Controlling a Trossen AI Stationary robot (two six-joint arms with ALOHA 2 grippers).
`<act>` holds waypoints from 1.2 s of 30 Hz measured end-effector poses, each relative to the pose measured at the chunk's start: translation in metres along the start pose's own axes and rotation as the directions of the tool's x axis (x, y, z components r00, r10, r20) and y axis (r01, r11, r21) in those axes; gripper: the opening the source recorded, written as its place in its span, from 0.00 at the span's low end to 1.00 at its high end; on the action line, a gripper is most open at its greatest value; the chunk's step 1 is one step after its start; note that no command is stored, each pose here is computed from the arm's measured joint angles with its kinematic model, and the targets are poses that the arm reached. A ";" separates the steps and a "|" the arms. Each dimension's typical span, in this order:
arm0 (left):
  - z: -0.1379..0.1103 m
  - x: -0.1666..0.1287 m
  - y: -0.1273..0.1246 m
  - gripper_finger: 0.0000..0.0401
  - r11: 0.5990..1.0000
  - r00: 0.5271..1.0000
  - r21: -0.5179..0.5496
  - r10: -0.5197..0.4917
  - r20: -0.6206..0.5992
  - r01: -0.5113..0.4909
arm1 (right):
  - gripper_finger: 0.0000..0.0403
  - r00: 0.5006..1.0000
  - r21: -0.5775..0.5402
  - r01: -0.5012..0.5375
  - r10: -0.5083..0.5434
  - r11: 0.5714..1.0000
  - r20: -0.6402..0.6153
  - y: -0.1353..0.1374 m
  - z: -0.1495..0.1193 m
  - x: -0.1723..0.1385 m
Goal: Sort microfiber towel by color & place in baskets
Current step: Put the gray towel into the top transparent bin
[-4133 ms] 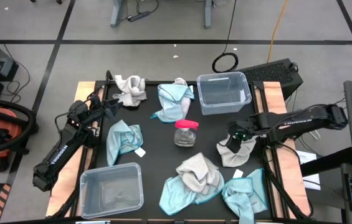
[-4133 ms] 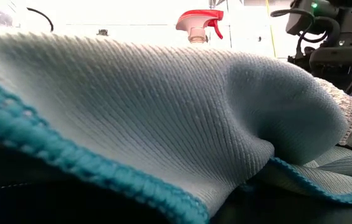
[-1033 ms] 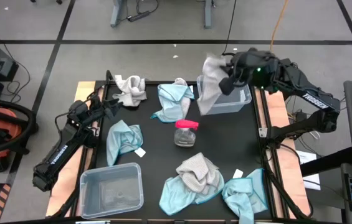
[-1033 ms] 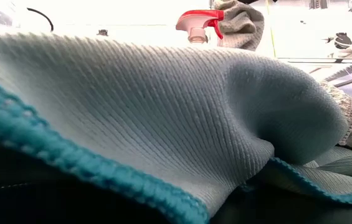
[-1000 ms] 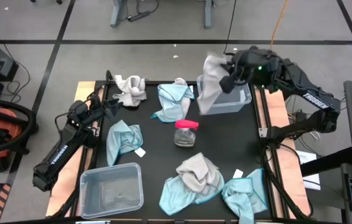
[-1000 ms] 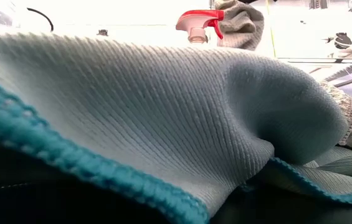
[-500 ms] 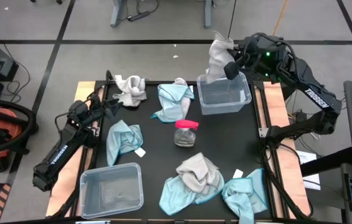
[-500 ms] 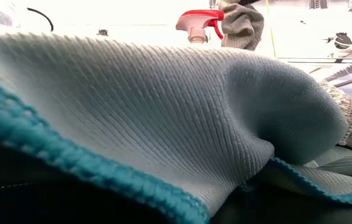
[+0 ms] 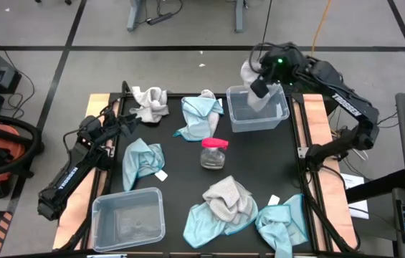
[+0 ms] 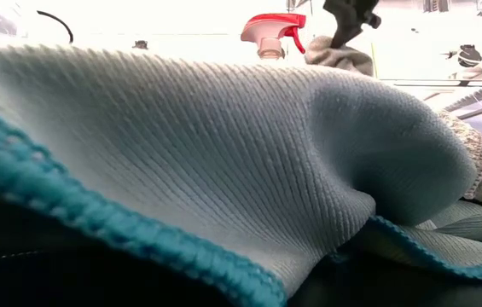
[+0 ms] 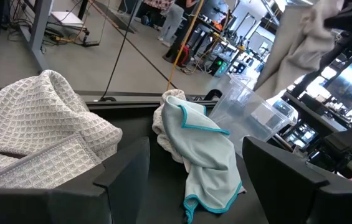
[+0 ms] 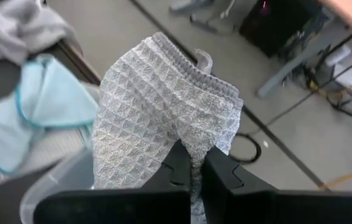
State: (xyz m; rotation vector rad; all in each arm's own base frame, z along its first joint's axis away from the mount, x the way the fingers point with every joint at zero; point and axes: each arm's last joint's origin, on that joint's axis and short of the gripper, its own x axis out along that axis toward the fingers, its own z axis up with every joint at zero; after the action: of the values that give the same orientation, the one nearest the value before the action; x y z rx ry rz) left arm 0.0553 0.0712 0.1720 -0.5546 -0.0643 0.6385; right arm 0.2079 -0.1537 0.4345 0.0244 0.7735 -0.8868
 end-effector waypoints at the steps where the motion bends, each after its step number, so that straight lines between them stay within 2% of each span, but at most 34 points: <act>1: 0.000 0.000 0.000 0.65 1.000 1.000 0.000 0.000 0.000 0.000 | 0.00 1.000 -0.008 0.000 0.000 1.000 -0.025 0.001 -0.001 0.004; 8: 0.000 0.000 0.000 0.65 1.000 1.000 0.000 0.000 0.000 0.000 | 0.01 0.980 -0.044 -0.053 0.044 0.998 -0.193 0.007 -0.010 0.030; 15: 0.000 0.000 0.000 0.65 1.000 1.000 0.000 0.000 0.000 0.000 | 0.01 0.948 -0.034 -0.125 0.109 0.992 -0.298 0.010 -0.016 0.048; 36: 0.000 0.000 0.000 0.65 1.000 1.000 0.000 0.000 0.000 0.000 | 0.02 0.886 -0.009 -0.201 0.178 0.979 -0.428 0.014 -0.036 0.067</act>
State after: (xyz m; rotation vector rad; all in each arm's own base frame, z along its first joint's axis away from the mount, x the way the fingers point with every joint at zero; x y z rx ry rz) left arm 0.0553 0.0712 0.1720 -0.5548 -0.0641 0.6386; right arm 0.2219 -0.1794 0.3628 0.2517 1.1830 -0.6780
